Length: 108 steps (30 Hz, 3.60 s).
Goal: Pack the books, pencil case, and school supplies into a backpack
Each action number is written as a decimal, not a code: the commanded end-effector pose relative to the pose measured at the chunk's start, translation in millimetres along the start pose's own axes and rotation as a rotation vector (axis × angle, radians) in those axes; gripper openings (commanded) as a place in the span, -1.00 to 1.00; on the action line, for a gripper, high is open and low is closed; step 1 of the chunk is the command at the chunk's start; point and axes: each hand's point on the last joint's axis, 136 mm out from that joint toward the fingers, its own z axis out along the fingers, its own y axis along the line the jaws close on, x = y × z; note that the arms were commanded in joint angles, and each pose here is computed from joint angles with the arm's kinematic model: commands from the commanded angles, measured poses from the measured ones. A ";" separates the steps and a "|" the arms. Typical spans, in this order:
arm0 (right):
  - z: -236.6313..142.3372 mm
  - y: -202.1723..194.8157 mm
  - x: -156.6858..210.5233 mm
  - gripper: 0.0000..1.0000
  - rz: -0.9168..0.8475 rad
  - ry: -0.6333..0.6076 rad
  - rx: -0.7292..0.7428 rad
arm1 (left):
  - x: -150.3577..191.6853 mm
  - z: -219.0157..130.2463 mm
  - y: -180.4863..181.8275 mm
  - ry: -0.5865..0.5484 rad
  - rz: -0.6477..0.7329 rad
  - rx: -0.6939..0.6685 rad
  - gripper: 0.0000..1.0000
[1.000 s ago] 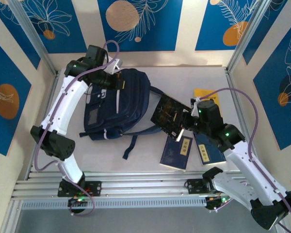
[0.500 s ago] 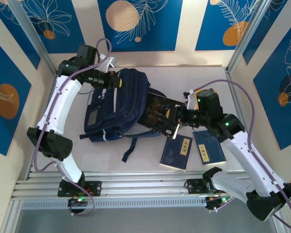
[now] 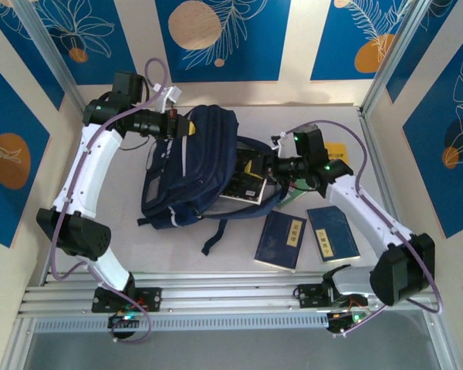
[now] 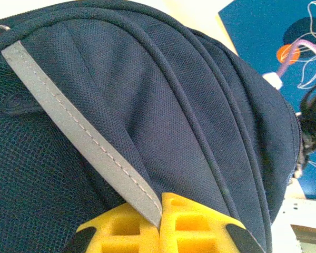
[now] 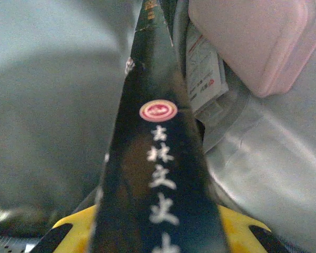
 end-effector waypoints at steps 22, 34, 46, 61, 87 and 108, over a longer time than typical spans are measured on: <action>161.5 -11.1 -37.2 -0.84 -0.030 -0.033 0.245 | -31.7 -31.1 -69.4 -0.146 0.189 0.216 -1.00; 223.0 1.3 -48.3 0.71 -0.107 -0.119 0.248 | -32.7 -23.0 -49.8 -0.132 0.167 0.139 -1.00; 147.3 11.3 -46.1 0.99 -0.257 -0.095 0.180 | -36.2 -43.5 -6.1 -0.181 0.093 0.005 -1.00; 81.9 9.0 0.8 0.53 -0.308 -0.070 0.213 | -19.5 -36.2 29.8 -0.135 0.045 -0.130 -1.00; 10.6 -111.9 34.3 0.99 -0.248 -0.128 0.921 | -6.5 -30.0 135.2 0.008 0.046 -0.649 -1.00; -55.0 -240.5 86.9 0.96 0.382 -0.186 0.672 | 55.9 47.7 42.2 -0.136 -0.081 -0.293 0.10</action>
